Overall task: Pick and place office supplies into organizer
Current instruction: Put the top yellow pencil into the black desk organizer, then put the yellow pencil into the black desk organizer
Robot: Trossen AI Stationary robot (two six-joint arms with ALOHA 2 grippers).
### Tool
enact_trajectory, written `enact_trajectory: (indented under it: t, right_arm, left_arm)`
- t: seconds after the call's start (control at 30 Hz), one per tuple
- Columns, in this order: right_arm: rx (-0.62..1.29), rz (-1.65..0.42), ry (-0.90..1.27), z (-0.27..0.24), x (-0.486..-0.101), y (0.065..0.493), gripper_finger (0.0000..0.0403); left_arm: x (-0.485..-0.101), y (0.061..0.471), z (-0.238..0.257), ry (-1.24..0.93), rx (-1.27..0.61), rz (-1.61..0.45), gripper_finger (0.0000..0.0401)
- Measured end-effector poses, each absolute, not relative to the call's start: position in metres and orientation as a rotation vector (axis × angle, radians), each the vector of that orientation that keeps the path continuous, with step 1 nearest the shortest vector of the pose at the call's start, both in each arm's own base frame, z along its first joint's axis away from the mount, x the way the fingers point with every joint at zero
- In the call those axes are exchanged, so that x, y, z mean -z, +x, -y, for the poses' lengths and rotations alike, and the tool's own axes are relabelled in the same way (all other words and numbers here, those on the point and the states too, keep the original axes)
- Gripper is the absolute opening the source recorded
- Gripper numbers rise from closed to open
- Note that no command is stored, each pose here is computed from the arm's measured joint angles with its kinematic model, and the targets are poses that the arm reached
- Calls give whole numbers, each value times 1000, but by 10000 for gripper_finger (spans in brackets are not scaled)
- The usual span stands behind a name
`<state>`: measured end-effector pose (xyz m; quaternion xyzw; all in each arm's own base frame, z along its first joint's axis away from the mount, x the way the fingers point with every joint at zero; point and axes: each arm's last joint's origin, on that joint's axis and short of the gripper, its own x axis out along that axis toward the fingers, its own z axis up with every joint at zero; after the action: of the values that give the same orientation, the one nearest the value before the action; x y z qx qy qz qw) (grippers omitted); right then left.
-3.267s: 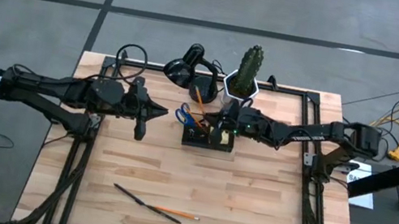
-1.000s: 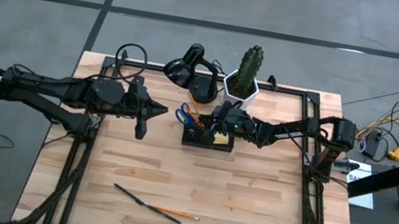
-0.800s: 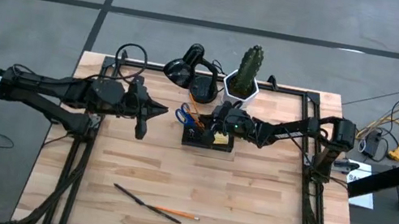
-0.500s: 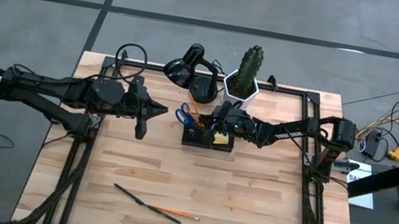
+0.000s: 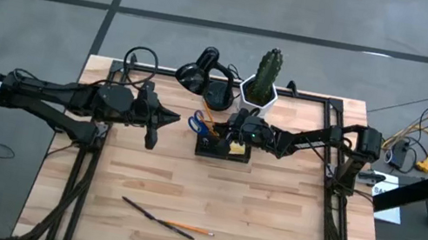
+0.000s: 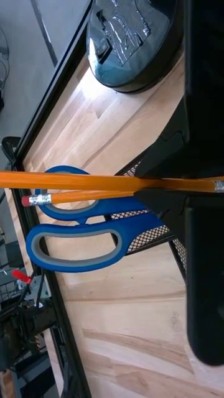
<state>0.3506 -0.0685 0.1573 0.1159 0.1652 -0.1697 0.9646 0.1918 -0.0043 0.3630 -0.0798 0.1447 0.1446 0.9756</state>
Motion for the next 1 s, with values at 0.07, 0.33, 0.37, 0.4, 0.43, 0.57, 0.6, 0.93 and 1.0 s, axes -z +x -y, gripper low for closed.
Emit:
enact_trajectory:
  t: [0.07,0.33,0.37,0.4,0.43,0.57,0.6,0.93,1.0]
  right_arm:
    - [343,-334,235,68,-157,351,24]
    - [343,-335,232,68,-157,351,58]
    - [343,-335,232,68,-157,351,64]
    - [343,-335,232,68,-157,351,69]
    - [343,-335,232,68,-157,351,74]
    - [344,-334,235,68,-157,351,88]
    - [344,-334,235,68,-157,351,91]
    - [339,-258,265,67,-178,347,96]
    - [331,-238,241,66,-188,345,94]
  left_arm:
    - [-363,192,4,-161,-291,-292,8]
    - [-363,192,4,-161,-291,-292,8]
    - [-363,192,4,-161,-291,-292,8]
    - [-363,192,4,-161,-291,-292,8]
    - [-363,192,4,-161,-291,-292,8]
    - [-363,192,4,-161,-291,-291,8]
    - [-363,192,4,-161,-291,-292,8]
    - [-363,192,4,-162,-291,-291,8]
    - [-363,192,4,-162,-291,-291,8]
